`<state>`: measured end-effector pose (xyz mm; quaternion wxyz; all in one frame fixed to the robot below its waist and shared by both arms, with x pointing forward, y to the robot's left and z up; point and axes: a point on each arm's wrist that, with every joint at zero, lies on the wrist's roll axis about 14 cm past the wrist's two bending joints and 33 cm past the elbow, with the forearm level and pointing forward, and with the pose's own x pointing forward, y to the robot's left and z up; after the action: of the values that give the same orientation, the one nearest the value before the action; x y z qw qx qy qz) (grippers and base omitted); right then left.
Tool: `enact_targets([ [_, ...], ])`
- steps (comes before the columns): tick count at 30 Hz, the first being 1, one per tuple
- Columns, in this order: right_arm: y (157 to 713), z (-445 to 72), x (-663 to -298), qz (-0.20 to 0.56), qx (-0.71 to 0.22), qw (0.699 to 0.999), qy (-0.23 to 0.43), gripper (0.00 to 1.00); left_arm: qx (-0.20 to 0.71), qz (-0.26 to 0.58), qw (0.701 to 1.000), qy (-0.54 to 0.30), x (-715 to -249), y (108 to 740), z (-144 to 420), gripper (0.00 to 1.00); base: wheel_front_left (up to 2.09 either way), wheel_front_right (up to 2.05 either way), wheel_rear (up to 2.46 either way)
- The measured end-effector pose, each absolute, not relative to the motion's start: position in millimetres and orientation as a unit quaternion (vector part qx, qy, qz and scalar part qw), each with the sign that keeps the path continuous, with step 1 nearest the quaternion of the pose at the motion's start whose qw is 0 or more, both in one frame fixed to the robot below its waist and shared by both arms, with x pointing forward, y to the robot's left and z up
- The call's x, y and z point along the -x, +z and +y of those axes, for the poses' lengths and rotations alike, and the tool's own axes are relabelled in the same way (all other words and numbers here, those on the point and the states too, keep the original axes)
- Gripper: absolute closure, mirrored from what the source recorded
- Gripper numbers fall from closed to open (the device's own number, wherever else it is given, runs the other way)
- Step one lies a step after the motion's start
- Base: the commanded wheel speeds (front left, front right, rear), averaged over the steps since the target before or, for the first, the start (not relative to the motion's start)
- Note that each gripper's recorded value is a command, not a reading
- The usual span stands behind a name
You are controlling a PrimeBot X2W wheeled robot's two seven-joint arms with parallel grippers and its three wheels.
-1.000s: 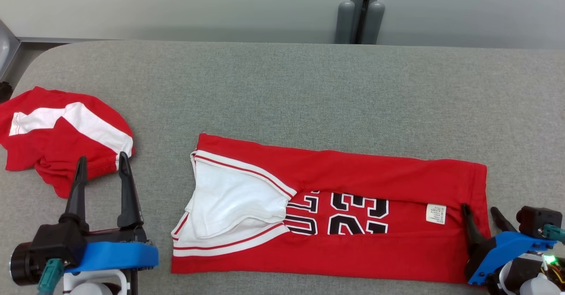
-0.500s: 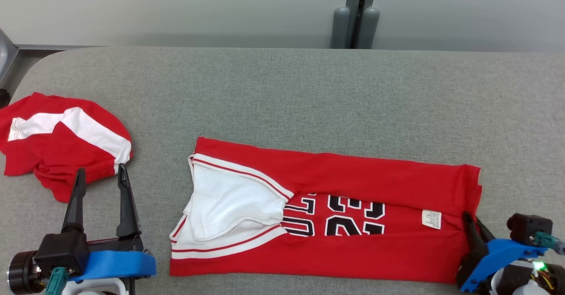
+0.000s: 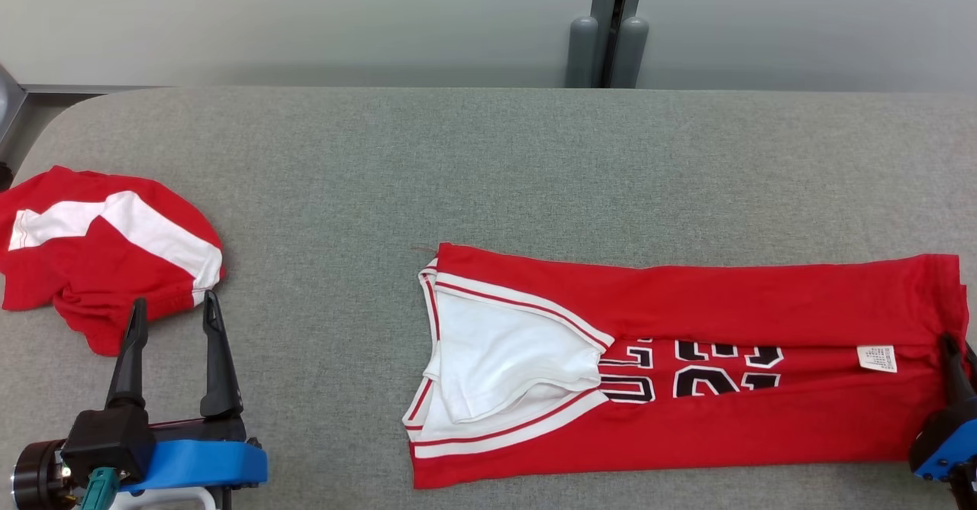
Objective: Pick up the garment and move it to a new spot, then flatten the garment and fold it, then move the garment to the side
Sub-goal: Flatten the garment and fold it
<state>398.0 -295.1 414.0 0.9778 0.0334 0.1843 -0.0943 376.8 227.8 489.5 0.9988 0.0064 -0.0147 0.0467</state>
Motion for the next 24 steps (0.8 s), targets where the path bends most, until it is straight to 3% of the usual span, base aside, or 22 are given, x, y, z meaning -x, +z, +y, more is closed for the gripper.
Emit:
enact_targets([
  [10, 432.9, -250.4, -405.8, 0.161, -0.047, 0.985, -0.044, 1.00, -0.007, -0.018, 0.999, 0.043, -376.3, 491.2, 225.0, 0.00, 0.00, 0.00, 0.00],
  [24, 455.5, -116.2, -424.3, 0.136, -0.080, 0.979, 0.128, 1.00, -0.003, -0.012, 0.999, 0.045, -368.8, 488.4, 228.1, 0.00, 0.00, 0.00, 0.00],
])
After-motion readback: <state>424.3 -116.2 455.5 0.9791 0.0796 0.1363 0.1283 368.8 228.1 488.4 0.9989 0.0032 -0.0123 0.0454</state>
